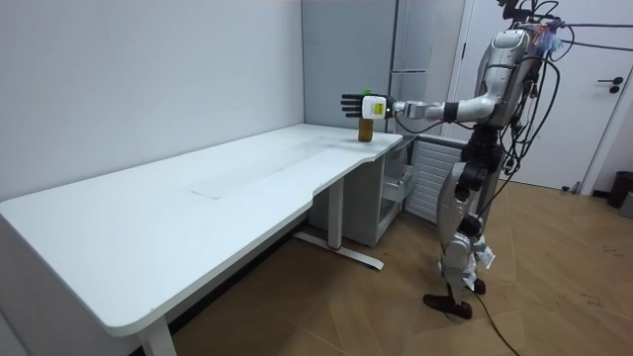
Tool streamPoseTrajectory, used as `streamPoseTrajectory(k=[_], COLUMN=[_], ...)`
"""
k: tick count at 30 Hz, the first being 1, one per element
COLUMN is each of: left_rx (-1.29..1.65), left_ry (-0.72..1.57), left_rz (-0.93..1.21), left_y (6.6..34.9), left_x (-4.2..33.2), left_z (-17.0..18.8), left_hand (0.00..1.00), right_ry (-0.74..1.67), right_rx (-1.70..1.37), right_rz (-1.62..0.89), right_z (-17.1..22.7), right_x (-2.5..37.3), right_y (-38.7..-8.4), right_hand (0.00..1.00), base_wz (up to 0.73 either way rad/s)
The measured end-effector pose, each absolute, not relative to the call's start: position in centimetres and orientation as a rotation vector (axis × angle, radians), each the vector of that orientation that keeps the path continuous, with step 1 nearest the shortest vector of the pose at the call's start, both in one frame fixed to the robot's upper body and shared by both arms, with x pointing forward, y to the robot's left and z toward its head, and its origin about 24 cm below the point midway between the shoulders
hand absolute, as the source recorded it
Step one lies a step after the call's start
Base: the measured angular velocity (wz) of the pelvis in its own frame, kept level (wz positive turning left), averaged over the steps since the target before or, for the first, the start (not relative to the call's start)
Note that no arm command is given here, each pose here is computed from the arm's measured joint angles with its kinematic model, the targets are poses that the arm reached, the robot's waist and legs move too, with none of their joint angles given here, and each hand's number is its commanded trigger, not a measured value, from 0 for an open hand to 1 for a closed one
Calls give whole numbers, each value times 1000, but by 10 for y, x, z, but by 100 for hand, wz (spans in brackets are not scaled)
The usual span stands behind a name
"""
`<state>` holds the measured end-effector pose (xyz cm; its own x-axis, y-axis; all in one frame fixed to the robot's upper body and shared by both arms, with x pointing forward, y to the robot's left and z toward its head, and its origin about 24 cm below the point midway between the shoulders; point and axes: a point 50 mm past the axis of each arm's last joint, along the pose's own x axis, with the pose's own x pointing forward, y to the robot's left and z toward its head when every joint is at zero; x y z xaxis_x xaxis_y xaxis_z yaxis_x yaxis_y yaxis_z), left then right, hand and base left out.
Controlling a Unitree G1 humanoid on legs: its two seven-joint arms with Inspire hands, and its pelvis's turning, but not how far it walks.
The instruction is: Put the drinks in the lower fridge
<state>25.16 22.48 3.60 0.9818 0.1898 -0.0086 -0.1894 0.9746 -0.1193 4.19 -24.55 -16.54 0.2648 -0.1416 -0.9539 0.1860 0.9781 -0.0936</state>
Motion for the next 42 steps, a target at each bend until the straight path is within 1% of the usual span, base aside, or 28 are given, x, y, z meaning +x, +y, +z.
streamPoseTrajectory(k=[4, 10, 17, 24, 31, 37, 42], left_rx=[-102, -103, -110, -114, -205, -252, -278], left_ry=[67, 136, 139, 151, 160, 167, 166], left_rz=[198, 185, 176, 171, 211, 211, 204], left_y=[230, 230, 228, 227, 236, 236, 236], left_x=[251, 251, 267, 271, 280, 282, 282], left_z=[25, 17, 23, 24, 24, 24, 24], left_hand=[0, 0, 0, 0, 0, 0, 0], right_ry=[1284, 1280, 1290, 1307, 1345, 1389, 1411], right_rx=[34, 26, 17, 10, -70, -146, -151], right_rz=[-227, -232, -239, -255, -237, -220, -212], right_z=[-165, -164, -163, -163, -163, -163, -164], right_x=[44, 45, 43, 37, 35, 30, 28], right_y=[-247, -249, -253, -255, -257, -259, -258], right_hand=[0, 0, 0, 0, 0, 0, 0], base_wz=[-12, -4, 0, 0, -2, -8, -5])
